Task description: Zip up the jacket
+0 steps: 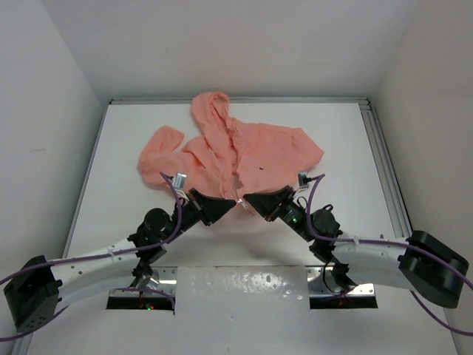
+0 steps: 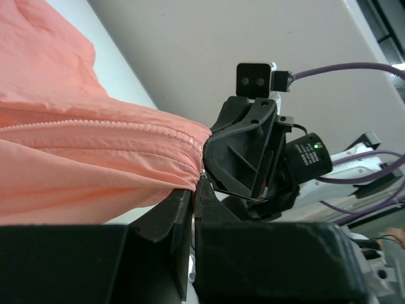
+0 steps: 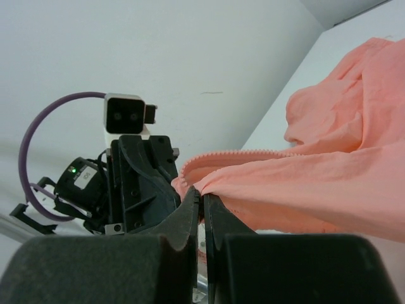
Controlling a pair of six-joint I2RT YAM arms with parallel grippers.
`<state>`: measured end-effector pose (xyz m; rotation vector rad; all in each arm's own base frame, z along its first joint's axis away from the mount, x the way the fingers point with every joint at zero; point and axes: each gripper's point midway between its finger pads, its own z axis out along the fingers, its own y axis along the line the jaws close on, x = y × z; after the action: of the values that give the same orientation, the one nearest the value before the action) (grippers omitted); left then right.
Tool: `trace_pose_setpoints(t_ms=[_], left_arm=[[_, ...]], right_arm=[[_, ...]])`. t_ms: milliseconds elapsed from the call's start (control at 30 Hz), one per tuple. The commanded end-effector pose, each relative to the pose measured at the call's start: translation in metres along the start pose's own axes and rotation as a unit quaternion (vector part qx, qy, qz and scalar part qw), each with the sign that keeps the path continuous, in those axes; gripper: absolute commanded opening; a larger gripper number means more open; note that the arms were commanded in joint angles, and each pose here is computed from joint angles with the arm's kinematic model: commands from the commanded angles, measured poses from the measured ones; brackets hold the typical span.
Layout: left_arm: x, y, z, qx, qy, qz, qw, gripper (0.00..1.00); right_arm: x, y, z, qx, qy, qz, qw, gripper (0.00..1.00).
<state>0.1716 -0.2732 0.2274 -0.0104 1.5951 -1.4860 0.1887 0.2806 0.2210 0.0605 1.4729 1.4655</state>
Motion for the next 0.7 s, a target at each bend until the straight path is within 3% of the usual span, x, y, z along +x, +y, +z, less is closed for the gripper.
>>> trace_pose_setpoints(t_ms=[0, 300, 400, 667], left_arm=[[0.004, -0.013, -0.004, 0.019, 0.021, -0.039, 0.999, 0.0], [0.009, -0.019, -0.01, 0.04, 0.026, -0.096, 0.994, 0.0], [0.011, -0.014, -0.011, 0.026, 0.029, -0.098, 0.994, 0.0], [0.02, -0.016, -0.003, 0.029, 0.059, -0.083, 0.994, 0.0]], right_arm=[[-0.027, 0.039, 0.002, -0.068, -0.047, 0.018, 0.996, 0.0], [-0.02, 0.04, -0.002, -0.065, -0.024, 0.051, 0.996, 0.0], [0.001, 0.018, -0.008, -0.015, 0.024, 0.04, 0.999, 0.0], [0.008, 0.017, -0.008, -0.014, 0.042, 0.041, 0.998, 0.0]])
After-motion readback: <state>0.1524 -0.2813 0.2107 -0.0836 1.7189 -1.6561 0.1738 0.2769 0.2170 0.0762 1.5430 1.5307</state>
